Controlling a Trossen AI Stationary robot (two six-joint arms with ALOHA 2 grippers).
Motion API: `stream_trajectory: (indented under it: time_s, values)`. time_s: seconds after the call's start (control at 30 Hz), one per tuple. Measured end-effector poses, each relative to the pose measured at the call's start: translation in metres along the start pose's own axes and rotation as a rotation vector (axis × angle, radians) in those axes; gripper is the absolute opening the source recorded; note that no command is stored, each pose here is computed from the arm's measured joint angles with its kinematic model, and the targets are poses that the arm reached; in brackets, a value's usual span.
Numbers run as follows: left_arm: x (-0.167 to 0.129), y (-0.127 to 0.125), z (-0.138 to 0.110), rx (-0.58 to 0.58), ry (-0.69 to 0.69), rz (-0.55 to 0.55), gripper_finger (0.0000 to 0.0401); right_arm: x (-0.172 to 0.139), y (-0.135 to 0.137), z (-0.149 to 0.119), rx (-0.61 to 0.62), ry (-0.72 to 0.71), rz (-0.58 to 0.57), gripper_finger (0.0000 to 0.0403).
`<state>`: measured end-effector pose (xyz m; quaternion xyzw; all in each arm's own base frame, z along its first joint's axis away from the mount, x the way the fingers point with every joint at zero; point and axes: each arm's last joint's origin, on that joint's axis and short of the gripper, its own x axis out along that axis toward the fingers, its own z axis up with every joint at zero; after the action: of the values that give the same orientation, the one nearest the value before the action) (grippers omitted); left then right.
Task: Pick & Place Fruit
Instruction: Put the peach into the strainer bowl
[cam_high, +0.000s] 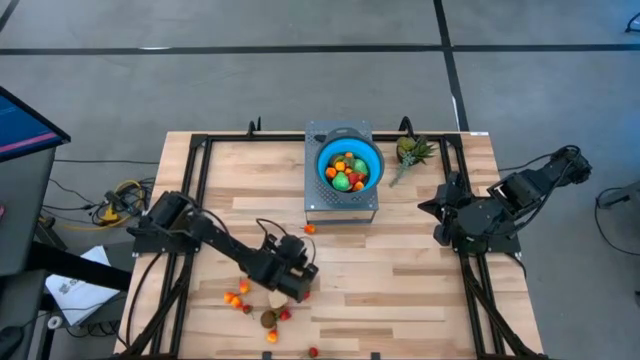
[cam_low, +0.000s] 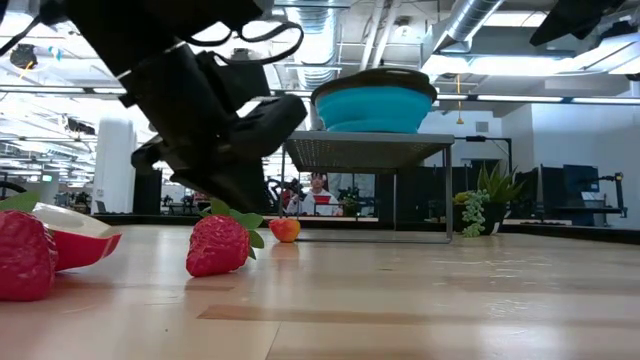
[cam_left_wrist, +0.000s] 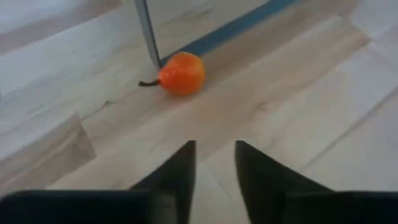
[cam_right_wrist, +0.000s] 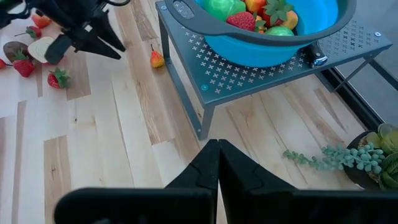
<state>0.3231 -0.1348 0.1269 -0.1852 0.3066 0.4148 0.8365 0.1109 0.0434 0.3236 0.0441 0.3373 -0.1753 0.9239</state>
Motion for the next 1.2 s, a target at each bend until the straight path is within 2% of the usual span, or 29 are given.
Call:
stream_trajectory:
  time_s: [0.3, 0.57, 0.63, 0.73, 0.8, 1.07, 1.2]
  values:
    - [0.009, 0.003, 0.008, -0.025, -0.002, 0.023, 0.0281, 0.0, -0.002, -0.002, -0.018, 0.019, -0.014, 0.0]
    - [0.013, 0.002, 0.012, -0.059, -0.008, 0.019, 0.0386, 0.0, -0.002, -0.002, -0.02, 0.021, -0.016, 0.0]
    - [0.013, 0.001, 0.013, -0.09, -0.011, 0.009, 0.0396, 0.0, -0.002, -0.002, -0.02, 0.021, -0.016, 0.0]
    - [0.015, 0.001, 0.015, -0.242, -0.013, 0.01, 0.0388, 0.0, -0.002, -0.002, -0.02, 0.021, -0.016, 0.0]
    - [0.017, 0.004, 0.011, -0.302, -0.014, 0.009, 0.0379, 0.0, -0.002, -0.002, -0.02, 0.021, -0.016, 0.0]
    - [0.025, 0.018, -0.005, -0.344, 0.018, 0.002, 0.0365, 0.0, -0.002, -0.002, -0.019, 0.021, -0.016, 0.0]
    - [0.028, 0.019, -0.007, -0.268, -0.023, -0.028, 0.0365, 0.0, -0.002, -0.002, -0.019, 0.021, -0.016, 0.0]
